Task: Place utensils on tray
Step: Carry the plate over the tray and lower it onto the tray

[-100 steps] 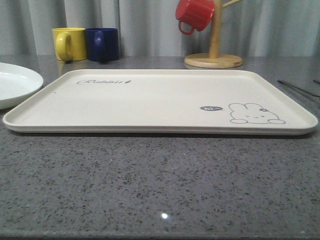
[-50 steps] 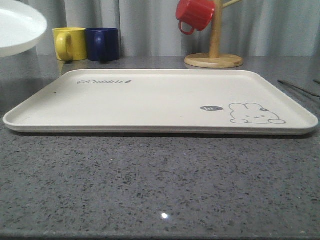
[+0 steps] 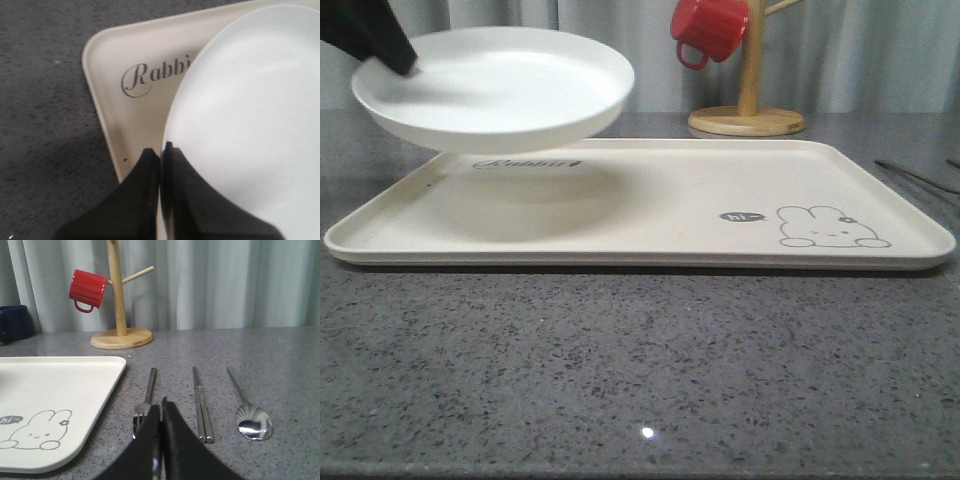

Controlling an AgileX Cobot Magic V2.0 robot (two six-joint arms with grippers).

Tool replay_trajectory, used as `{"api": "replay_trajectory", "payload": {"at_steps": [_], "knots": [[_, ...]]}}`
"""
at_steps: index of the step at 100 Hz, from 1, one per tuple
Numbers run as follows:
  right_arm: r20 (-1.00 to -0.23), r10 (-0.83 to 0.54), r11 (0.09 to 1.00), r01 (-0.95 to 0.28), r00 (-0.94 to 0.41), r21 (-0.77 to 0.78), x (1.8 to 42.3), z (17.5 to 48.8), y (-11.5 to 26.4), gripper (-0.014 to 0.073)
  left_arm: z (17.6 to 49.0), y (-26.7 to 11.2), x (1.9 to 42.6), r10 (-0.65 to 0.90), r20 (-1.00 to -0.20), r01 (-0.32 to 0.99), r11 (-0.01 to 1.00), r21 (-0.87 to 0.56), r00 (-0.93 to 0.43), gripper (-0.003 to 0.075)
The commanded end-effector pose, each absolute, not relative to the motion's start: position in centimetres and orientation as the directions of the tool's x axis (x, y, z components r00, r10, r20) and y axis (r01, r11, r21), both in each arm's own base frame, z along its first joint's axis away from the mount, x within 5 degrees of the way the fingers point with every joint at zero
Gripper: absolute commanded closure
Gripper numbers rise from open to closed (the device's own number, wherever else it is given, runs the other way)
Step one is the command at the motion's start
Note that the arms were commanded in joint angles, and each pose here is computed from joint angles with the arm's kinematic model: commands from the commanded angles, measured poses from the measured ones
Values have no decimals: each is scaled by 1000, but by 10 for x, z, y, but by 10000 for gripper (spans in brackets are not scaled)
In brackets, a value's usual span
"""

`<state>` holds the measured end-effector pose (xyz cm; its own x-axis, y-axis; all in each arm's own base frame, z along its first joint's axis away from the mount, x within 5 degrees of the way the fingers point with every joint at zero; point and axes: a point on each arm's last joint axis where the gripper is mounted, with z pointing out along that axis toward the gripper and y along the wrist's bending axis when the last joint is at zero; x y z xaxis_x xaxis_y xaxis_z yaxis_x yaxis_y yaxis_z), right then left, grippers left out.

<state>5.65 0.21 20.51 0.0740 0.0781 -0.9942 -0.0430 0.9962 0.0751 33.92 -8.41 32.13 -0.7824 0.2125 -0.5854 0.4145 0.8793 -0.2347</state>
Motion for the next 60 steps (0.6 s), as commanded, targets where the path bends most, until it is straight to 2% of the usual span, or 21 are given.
{"api": "replay_trajectory", "payload": {"at_steps": [1, 25, 44, 51, 60], "knots": [[-978, 82, 996, -51, 191, 73, 53, 220, 2, 651, 338, -97, 346, 177, -650, 431, 865, -256, -740, 738], [-978, 82, 996, -51, 191, 73, 53, 220, 2, 651, 307, -108, 367, 200, -587, 426, 862, -277, -785, 737], [-978, 82, 996, -51, 191, 73, 53, 220, 2, 651, 298, -109, 371, 202, -568, 420, 863, -282, -798, 720], [-978, 82, 996, -51, 191, 73, 53, 220, 2, 651, 297, -109, 371, 202, -567, 419, 863, -282, -798, 657], [-978, 82, 996, -51, 191, 73, 53, 220, 2, 651, 297, -109, 372, 200, -571, 418, 864, -281, -796, 513]]}}
